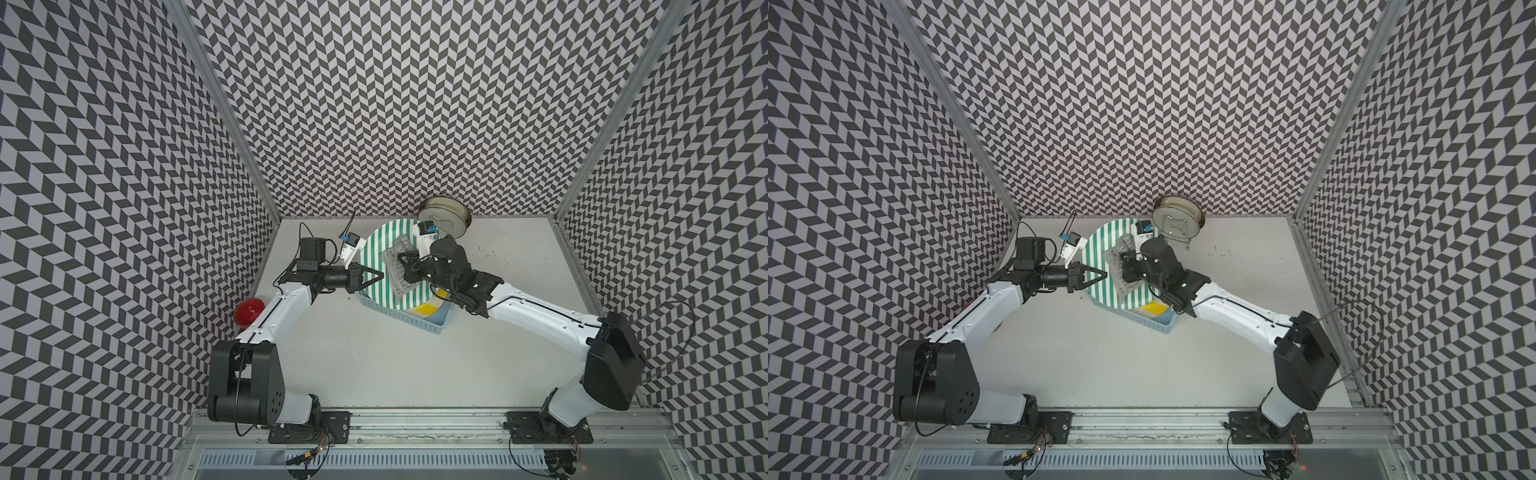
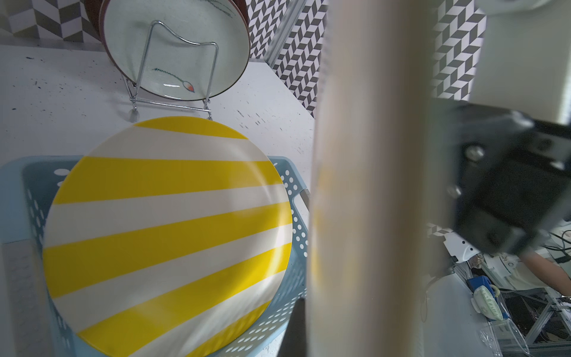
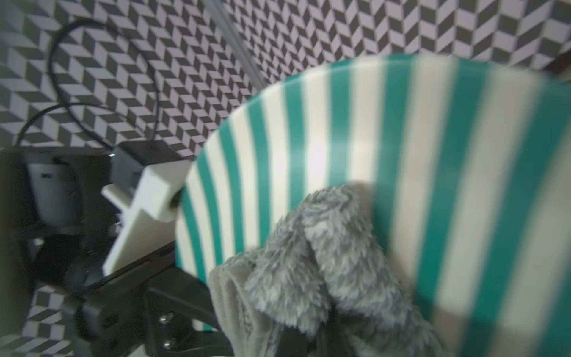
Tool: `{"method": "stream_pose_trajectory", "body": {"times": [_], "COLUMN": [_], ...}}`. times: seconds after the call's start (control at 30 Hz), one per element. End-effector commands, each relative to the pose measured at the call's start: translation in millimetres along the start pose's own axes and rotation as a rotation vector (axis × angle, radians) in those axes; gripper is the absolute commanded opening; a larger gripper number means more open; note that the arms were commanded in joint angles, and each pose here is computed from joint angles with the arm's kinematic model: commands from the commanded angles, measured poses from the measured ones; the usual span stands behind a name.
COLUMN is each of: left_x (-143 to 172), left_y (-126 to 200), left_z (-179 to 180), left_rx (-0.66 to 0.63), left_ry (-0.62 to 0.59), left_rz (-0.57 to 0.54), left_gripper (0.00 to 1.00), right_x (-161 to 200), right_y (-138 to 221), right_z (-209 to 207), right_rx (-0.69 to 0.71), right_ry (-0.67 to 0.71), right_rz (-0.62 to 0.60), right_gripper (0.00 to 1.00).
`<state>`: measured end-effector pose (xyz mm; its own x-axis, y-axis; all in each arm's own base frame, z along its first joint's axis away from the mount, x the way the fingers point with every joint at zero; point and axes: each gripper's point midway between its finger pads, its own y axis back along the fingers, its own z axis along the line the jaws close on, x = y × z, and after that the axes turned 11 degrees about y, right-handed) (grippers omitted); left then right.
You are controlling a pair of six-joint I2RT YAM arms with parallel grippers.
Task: Wipe the wet plate dry
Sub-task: Wipe the plate with towel.
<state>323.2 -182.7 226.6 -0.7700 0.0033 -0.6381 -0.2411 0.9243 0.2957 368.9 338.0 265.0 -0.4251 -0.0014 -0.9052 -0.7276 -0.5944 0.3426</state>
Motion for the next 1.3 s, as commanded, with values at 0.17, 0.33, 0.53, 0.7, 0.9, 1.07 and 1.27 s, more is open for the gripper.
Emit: {"method": "stream_pose_trajectory", "body": {"times": [0.17,0.33,0.53,0.7,0.9,1.07,1.27], "left_x": [-13.0,-13.1,-12.9,-12.8,-13.2,-14.0,-15.1], "left_y": [5.6,5.5,4.9,5.5,6.9,7.1,8.4], "left_z": [-37.3,-36.4,-35.8,-36.9,-38.4,-39.3,-42.2], "left_rx": [0.128,0.125,0.128,0.128,0.125,0.128,0.128], "left_ry": [-0.136,-0.134,-0.129,-0.132,-0.140,-0.142,-0.154], "left_rz": [-0.024,-0.025,-0.024,-0.026,-0.029,-0.029,-0.032], "left_gripper": [0.00,0.00,0.00,0.00,0.00,0.00,0.00], "right_x": [24.7,40.5,55.3,63.2,70.9,74.3,94.3], "right_y": [23.5,9.6,-1.3,-14.6,-19.3,-5.3,20.0], "right_z": [-55.7,-11.3,80.6,116.4,92.6,48.0,-27.0], "right_rx": [0.139,0.013,-0.191,-0.255,-0.138,-0.023,0.089], "right_ry": [-0.021,0.026,0.142,0.179,0.177,0.125,0.013], "right_rz": [0.019,0.063,0.078,0.100,0.120,0.116,0.141], "right_gripper": [0.00,0.00,0.00,0.00,0.00,0.00,0.00]}}
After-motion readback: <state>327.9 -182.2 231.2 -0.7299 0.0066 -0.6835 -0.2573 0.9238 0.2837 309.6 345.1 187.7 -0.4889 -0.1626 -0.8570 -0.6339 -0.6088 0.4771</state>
